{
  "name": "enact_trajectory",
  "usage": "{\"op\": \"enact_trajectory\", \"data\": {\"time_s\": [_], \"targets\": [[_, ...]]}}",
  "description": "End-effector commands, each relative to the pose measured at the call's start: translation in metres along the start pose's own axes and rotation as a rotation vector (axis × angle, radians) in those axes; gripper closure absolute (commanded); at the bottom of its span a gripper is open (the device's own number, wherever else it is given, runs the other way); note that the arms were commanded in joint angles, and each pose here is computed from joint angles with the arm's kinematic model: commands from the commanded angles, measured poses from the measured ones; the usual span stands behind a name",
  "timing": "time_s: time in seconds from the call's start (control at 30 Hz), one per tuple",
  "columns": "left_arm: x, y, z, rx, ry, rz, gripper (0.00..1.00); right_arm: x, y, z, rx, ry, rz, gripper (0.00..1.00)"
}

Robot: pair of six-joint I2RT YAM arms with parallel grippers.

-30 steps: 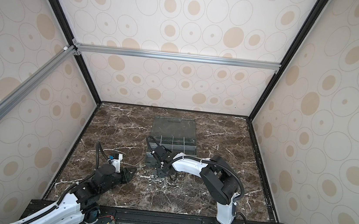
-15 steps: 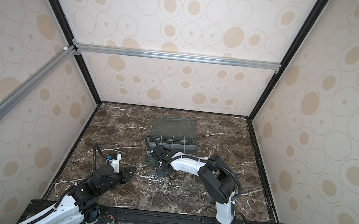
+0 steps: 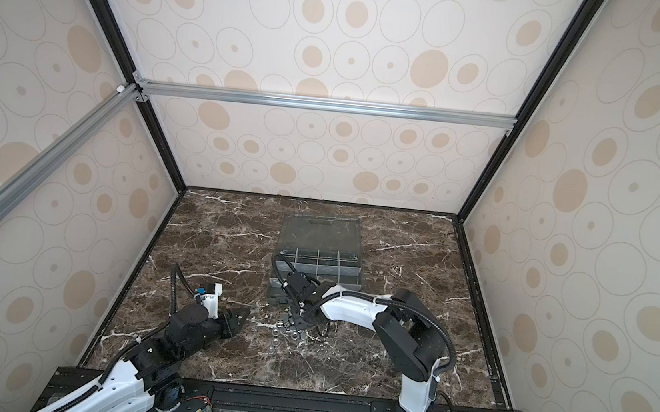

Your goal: Sort the screws and nuts into containers

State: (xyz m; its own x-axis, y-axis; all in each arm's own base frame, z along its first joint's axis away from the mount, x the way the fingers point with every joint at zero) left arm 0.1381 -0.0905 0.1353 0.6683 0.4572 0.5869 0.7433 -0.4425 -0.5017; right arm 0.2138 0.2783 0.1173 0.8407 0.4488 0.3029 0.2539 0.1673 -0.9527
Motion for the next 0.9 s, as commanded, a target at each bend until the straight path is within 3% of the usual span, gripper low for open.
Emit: {"op": "enact_trajectory", "data": {"time_s": [0.0, 0.37, 0.6, 0.87], "targets": [[0.001, 0.0, 0.002, 0.014, -0.018, -0.01, 0.59, -0.002, -0.022, -0.001, -0.003, -0.021, -0.024, 0.79], [0.001, 0.003, -0.001, -0.001, -0.018, -0.003, 0.59, 0.064, -0.071, 0.018, 0.078, -0.056, -0.221, 0.79], [0.001, 0.002, -0.001, -0.013, -0.026, -0.005, 0.59, 0.118, -0.05, 0.021, 0.074, -0.053, -0.215, 0.79], [0.001, 0.002, -0.002, -0.025, -0.033, -0.007, 0.6, 0.141, -0.02, 0.016, 0.068, -0.018, -0.159, 0.79]]}}
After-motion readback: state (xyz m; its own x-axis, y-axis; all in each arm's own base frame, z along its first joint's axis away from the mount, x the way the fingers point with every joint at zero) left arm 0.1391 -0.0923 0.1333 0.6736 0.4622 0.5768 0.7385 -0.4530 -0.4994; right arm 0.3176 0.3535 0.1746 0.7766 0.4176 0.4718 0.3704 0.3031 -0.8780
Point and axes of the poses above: each gripper's point midway between its finger pads, its own y axis out along the fingers, its own z axis along the line the jaws close on, x = y × z, the point moved 10 cm from there along -y, back along the fingers, and after that the axes turned 2 degrees about -y, right-handed, at the moved point
